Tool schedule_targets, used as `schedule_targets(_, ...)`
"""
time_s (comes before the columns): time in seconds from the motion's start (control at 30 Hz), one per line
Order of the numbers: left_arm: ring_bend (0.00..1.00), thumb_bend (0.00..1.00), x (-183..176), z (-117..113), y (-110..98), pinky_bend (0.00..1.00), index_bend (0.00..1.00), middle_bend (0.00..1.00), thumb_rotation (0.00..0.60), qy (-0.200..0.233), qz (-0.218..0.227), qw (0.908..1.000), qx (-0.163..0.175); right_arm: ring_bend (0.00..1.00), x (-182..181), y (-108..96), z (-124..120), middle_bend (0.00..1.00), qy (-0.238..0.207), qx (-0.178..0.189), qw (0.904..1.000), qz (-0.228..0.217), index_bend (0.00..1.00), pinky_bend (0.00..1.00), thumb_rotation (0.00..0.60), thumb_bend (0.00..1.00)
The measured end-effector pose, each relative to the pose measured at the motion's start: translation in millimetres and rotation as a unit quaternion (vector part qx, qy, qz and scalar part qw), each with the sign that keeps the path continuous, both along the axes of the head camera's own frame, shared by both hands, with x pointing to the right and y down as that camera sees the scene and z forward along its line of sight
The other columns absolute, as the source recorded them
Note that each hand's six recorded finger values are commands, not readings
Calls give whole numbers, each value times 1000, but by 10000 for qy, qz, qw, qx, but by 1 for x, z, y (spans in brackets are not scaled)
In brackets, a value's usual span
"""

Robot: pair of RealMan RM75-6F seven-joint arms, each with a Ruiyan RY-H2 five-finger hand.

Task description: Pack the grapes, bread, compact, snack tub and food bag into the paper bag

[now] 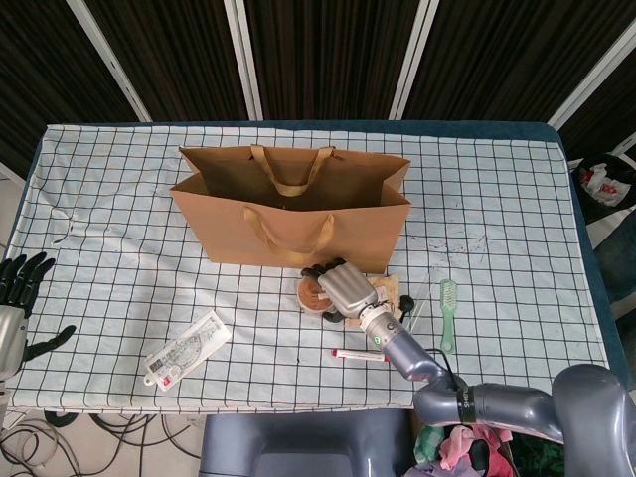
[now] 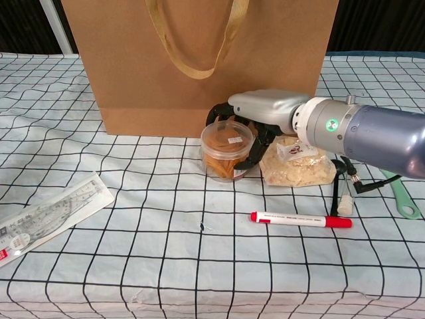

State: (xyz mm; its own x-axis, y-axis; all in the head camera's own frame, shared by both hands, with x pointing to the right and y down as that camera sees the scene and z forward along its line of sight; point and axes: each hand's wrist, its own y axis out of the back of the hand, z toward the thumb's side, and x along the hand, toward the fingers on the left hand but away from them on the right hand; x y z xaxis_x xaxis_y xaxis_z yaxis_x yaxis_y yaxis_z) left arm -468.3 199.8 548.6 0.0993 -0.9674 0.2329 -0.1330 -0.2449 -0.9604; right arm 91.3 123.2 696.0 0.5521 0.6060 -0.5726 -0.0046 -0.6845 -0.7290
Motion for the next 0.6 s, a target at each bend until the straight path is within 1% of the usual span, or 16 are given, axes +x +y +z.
schedule_targets(0.17, 0, 20, -1, 0, -1, 50, 87, 57, 600, -5, -42, 10000, 20, 323, 0, -3, -17, 348, -352, -17, 9991, 223, 408, 251, 600, 288)
schedule_targets(0.37, 0, 20, -1, -1, -1, 50, 87, 57, 600, -6, -56, 10000, 42, 323, 17, -8, -55, 348, -878, 86, 9942, 616, 410, 251, 600, 287)
schedule_targets(0.4, 0, 20, -1, -1, -1, 50, 87, 57, 600, -7, -58, 10000, 41, 323, 26, -9, -66, 348, -1008, 143, 9919, 761, 410, 250, 600, 287)
schedule_targets(0.47, 0, 20, -1, -1, -1, 50, 87, 57, 600, -11, -58, 10000, 35, 323, 37, -10, -78, 348, -1147, 206, 9888, 932, 411, 250, 600, 287)
schedule_targets(0.57, 0, 21, 1, 0, 0, 50, 87, 55, 600, -20, -37, 10000, 22, 324, 67, -12, -104, 348, -1393, 400, 9804, 1335, 411, 251, 600, 287)
schedule_targets(0.6, 0, 21, 2, 1, 1, 50, 87, 55, 600, -26, -26, 10000, 12, 325, 82, -13, -115, 347, -1469, 518, 9765, 1491, 411, 250, 600, 287)
